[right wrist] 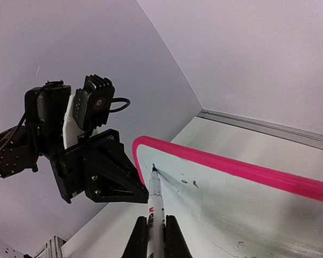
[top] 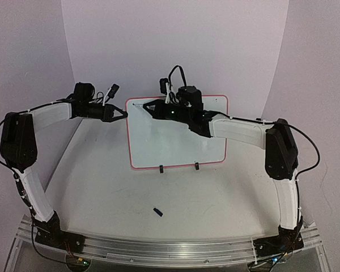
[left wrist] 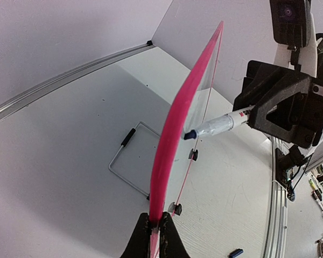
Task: Write a sentence on the whiteboard
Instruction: Write a sentence on the whiteboard stand.
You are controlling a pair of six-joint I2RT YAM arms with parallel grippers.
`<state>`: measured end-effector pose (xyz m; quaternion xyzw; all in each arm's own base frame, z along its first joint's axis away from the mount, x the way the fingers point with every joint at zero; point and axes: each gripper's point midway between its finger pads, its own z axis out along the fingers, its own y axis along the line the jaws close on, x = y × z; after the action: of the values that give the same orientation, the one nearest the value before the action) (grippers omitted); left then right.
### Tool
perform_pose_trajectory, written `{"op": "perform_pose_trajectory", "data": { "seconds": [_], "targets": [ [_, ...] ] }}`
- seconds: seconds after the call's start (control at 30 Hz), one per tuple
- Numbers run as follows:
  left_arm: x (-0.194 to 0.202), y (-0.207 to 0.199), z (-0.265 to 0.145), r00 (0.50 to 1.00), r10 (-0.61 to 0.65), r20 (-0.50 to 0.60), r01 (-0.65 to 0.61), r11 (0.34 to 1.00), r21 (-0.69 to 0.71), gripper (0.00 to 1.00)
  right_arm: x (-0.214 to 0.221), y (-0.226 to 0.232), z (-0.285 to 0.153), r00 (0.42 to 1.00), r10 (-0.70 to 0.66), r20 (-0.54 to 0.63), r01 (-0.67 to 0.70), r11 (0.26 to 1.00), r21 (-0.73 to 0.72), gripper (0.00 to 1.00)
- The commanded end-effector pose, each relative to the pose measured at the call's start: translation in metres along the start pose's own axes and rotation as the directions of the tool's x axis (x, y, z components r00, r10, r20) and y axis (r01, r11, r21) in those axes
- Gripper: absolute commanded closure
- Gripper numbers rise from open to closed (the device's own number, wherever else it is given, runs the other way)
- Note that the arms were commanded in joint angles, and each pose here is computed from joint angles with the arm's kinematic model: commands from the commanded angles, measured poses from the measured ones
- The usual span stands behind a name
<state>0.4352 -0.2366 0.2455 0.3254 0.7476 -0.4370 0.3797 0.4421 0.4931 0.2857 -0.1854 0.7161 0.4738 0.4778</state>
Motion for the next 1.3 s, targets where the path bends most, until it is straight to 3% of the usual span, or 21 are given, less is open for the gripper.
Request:
{"op": "perform_pose_trajectory", "data": {
  "seconds": [0.0, 0.37, 0.67, 0.93, 1.27],
  "targets": [
    [0.004, -0.015, -0.005, 1.000, -0.008, -0.018, 0.009, 1.000, 0.022, 1.00, 0.023, -0.019, 0.003, 0.999, 0.012, -0.038, -0.011, 0.999, 0.036, 1.00],
    [0.003, -0.016, -0.006, 1.000, -0.006, -0.015, 0.006, 1.000, 0.022, 1.00, 0.049, -0.025, -0.006, 0.994, 0.031, -0.102, -0.028, 0.999, 0.039, 1.00],
    [0.002, -0.016, -0.006, 1.000, -0.005, -0.015, 0.005, 1.000, 0.019, 1.00, 0.009, 0.024, -0.031, 1.000, -0.014, -0.017, 0.012, 0.992, -0.122, 1.00],
    [0.003, -0.016, -0.006, 1.000, -0.007, -0.016, 0.007, 1.000, 0.018, 1.00, -0.009, 0.023, -0.040, 0.998, -0.027, 0.062, 0.032, 0.996, -0.080, 1.00],
    [0.004, -0.015, -0.005, 1.000, -0.010, -0.018, 0.010, 1.000, 0.019, 1.00, -0.004, 0.007, -0.024, 0.998, -0.006, 0.056, 0.008, 0.999, -0.032, 1.00]
  ]
}}
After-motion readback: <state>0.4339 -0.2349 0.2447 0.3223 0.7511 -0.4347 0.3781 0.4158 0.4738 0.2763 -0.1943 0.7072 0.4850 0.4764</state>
